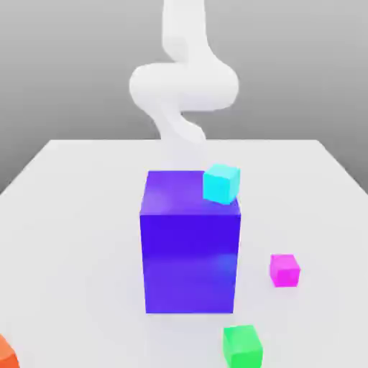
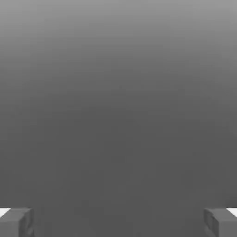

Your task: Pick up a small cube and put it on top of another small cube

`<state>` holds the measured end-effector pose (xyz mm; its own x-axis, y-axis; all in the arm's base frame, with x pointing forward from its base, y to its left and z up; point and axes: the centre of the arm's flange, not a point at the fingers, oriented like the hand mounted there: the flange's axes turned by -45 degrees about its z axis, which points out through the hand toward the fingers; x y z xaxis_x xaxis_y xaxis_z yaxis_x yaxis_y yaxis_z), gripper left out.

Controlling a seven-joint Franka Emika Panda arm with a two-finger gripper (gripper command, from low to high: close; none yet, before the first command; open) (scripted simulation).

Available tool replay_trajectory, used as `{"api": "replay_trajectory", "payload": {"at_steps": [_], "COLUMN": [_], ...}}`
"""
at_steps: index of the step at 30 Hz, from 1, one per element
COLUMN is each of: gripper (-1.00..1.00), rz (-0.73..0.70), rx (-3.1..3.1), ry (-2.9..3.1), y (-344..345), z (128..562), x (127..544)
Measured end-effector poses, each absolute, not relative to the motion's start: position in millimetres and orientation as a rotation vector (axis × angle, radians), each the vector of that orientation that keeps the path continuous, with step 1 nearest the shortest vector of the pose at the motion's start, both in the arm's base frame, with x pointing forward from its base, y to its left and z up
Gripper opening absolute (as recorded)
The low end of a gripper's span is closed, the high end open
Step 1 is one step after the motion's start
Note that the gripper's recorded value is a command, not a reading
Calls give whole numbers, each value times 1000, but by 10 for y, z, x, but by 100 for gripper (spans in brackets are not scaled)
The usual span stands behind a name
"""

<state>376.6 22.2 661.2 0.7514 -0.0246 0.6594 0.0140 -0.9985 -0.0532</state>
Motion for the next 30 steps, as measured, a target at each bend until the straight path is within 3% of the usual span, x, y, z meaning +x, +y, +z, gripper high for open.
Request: {"api": "replay_trajectory", "payload": {"at_steps": [4, 9, 13, 18, 26, 27, 30], "gripper": [0, 0, 0, 0, 0, -100, -100], "rz": [-843, -555, -329, -69, 0, 1, 0], "rx": [-2901, -2942, -2999, -3105, -3139, -3139, -3138], "ry": [-11, -34, -54, -97, -92, -92, -92], "y": [719, 1356, 1792, 2103, 2098, 2094, 2095], "z": [5622, 4372, 3363, 2209, 1369, 1297, 1297], "x": [4127, 4147, 3838, 3088, 2858, 2851, 2851]}}
